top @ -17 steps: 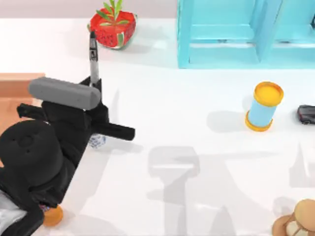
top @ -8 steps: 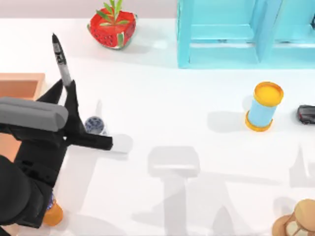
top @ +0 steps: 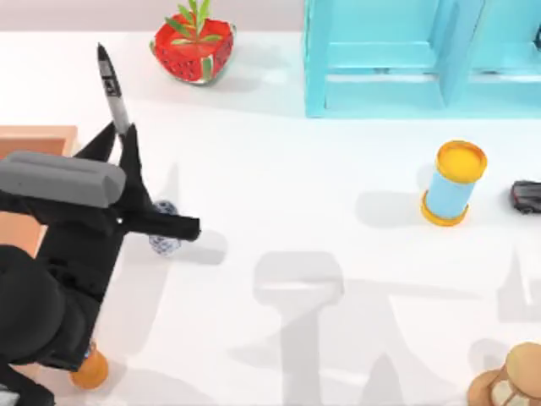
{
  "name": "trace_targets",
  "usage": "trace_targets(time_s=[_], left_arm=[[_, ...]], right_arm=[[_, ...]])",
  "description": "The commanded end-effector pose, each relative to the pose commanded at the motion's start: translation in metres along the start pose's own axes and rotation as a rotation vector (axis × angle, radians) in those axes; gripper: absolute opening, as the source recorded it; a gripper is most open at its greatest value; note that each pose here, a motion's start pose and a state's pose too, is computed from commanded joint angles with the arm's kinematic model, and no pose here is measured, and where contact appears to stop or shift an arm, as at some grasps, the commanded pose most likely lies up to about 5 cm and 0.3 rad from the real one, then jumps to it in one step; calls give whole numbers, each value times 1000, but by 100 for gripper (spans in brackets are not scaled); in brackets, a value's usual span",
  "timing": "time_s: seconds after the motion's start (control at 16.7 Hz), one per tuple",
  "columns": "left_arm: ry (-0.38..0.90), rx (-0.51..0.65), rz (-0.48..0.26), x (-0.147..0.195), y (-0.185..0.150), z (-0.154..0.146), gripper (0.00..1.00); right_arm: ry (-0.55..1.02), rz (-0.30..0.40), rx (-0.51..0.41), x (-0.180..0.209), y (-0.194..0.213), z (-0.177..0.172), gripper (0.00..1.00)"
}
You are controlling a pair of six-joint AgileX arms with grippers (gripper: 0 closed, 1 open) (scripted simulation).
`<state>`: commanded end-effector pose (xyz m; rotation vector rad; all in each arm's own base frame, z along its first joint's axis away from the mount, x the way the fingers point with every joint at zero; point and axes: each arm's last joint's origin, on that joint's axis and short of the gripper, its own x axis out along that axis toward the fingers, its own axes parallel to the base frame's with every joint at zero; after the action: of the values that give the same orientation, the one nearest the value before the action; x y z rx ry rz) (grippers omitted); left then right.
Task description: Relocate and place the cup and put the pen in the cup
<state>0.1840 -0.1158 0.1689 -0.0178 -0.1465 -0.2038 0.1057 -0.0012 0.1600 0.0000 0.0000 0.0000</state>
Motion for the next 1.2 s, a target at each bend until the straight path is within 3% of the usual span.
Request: trace_targets(time_s=[0.54,1.2], left_arm=[[10,6,-1,23,1,-14,0],[10,6,-1,23,1,-14,83]], right_arm=[[0,0,0,0,0,0,100],[0,0,0,0,0,0,100]])
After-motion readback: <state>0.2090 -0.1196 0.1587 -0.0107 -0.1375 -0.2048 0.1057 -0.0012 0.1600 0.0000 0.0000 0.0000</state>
